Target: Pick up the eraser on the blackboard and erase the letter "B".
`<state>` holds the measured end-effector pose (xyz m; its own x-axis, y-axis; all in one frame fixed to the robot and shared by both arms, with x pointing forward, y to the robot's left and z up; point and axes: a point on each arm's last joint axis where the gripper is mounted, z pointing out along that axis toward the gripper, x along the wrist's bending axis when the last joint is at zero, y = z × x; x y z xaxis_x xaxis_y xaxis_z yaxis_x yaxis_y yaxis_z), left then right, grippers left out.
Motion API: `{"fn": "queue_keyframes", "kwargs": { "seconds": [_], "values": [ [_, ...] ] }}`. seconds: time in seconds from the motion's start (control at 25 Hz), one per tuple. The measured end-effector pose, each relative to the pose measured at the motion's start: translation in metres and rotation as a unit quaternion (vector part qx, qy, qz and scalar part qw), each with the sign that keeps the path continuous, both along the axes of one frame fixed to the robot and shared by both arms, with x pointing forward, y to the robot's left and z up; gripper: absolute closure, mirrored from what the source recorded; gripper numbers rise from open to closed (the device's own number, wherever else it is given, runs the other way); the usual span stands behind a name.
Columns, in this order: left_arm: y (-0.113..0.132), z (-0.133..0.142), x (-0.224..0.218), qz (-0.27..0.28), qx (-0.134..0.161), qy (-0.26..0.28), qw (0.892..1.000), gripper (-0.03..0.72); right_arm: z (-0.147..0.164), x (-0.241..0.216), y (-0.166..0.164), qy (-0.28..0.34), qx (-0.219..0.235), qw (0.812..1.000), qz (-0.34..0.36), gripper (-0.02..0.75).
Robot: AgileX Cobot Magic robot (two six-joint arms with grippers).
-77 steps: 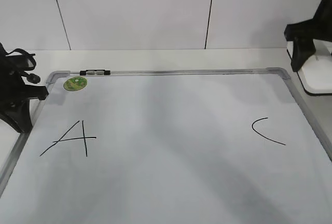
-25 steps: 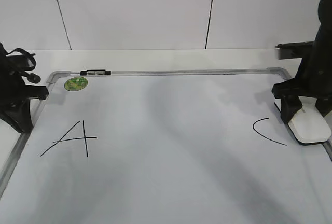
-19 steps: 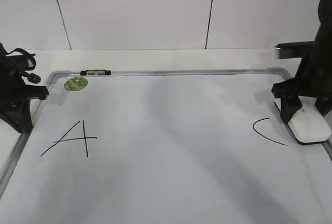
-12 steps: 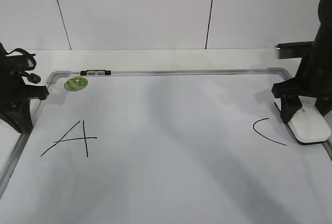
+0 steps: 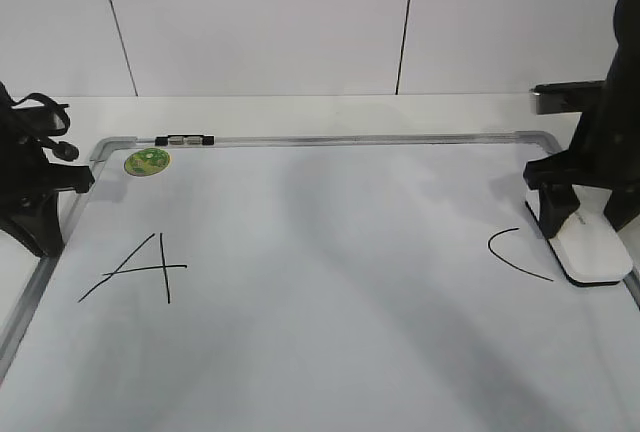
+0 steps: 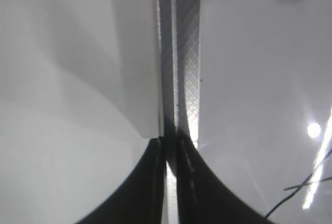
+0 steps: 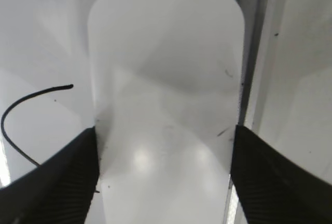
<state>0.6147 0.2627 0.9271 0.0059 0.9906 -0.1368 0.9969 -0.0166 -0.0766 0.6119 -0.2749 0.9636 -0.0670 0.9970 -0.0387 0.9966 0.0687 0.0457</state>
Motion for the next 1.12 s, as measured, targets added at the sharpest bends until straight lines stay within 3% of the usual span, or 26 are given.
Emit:
{"fn": "queue_keyframes", "kwargs": {
  "seconds": [0.2,0.44,0.6,0.88,1.0,1.12],
  "values": [
    [0.000,0.000,0.000,0.000,0.000,0.000,1.000,0.666,0.003,0.000,0.000,0.008,-0.001,1.000,-0.001,0.120],
    [0.000,0.000,0.000,0.000,-0.001,0.001,1.000,0.666,0.041,0.015,0.001,-0.014,-0.001,1.000,-0.003,0.120],
    [0.000,0.000,0.000,0.000,-0.001,0.001,1.000,0.666,0.071,0.028,0.006,-0.062,0.025,0.998,-0.011,0.130],
    [0.000,0.000,0.000,0.000,-0.001,0.001,1.000,0.655,0.096,0.022,0.010,-0.090,0.054,0.994,-0.015,0.147],
    [0.000,-0.001,0.000,-0.004,-0.001,0.002,1.000,0.587,0.113,0.015,0.010,-0.110,0.059,0.992,-0.015,0.148],
    [0.000,-0.001,-0.001,-0.006,0.001,0.006,1.000,0.429,0.126,0.008,0.009,-0.126,0.061,0.990,-0.014,0.148]
  ]
}}
